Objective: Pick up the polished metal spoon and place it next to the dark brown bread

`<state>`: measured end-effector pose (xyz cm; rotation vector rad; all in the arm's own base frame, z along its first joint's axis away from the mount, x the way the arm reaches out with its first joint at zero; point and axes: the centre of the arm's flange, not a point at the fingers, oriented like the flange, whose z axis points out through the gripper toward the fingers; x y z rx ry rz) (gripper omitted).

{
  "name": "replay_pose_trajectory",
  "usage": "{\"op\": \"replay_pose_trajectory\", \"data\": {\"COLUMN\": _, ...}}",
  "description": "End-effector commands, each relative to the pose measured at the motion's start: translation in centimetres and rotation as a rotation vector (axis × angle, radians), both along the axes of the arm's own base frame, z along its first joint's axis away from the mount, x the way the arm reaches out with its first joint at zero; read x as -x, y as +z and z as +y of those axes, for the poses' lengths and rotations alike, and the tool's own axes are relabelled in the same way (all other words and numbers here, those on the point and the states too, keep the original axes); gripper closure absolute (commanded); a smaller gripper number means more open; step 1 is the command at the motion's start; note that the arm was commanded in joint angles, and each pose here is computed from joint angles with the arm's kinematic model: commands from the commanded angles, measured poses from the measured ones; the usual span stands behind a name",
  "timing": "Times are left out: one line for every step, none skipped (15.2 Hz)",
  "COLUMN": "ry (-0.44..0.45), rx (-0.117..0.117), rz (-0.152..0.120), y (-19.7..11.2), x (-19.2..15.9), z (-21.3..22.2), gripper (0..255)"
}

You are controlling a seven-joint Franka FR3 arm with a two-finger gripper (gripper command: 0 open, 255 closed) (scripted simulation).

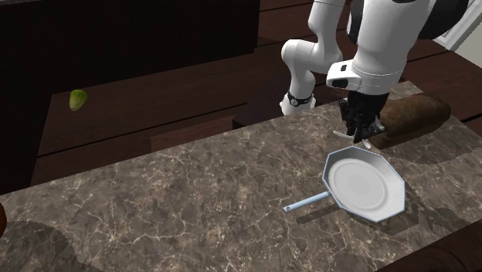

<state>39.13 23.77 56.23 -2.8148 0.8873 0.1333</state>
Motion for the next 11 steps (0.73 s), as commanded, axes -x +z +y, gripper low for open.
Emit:
{"op": "replay_pose_trajectory", "data": {"ry": -0.001, "rx": 0.0, "rz": 0.0, "y": 0.0, "x": 2.3, "z": 1.5, "gripper": 255}}
{"op": "replay_pose_trajectory", "data": {"ry": -0.001, "rx": 0.0, "rz": 0.0, "y": 0.0, "x": 3.3, "z": 2.3, "gripper": 255}}
{"op": "replay_pose_trajectory", "data": {"ry": -0.001, "rx": 0.0, "rz": 0.0, "y": 0.0, "x": 4.4, "z": 3.1, "gripper": 255}}
{"op": "replay_pose_trajectory", "data": {"ry": -0.001, "rx": 0.0, "rz": 0.0, "y": 0.0, "x": 5.4, "z": 3.9, "gripper": 255}}
{"op": "replay_pose_trajectory", "data": {"ry": -0.001, "rx": 0.0, "rz": 0.0, "y": 0.0, "x": 6.5, "z": 4.7, "gripper": 255}}
{"op": "replay_pose_trajectory", "data": {"ry": -0.001, "rx": 0.0, "rz": 0.0, "y": 0.0, "x": 7.5, "z": 5.5, "gripper": 255}}
{"op": "replay_pose_trajectory", "data": {"ry": -0.001, "rx": 0.0, "rz": 0.0, "y": 0.0, "x": 8.6, "z": 6.3, "gripper": 255}}
{"op": "replay_pose_trajectory", "data": {"ry": -0.001, "rx": 0.0, "rz": 0.0, "y": 0.0, "x": 9.6, "z": 7.1, "gripper": 255}}
{"op": "replay_pose_trajectory", "data": {"ry": -0.001, "rx": 0.0, "rz": 0.0, "y": 0.0, "x": 10.7, "z": 7.9, "gripper": 255}}
{"op": "replay_pose_trajectory", "data": {"ry": -0.001, "rx": 0.0, "rz": 0.0, "y": 0.0, "x": 11.7, "z": 8.7, "gripper": 255}}
{"op": "replay_pose_trajectory", "data": {"ry": -0.001, "rx": 0.0, "rz": 0.0, "y": 0.0, "x": 12.8, "z": 9.5, "gripper": 255}}
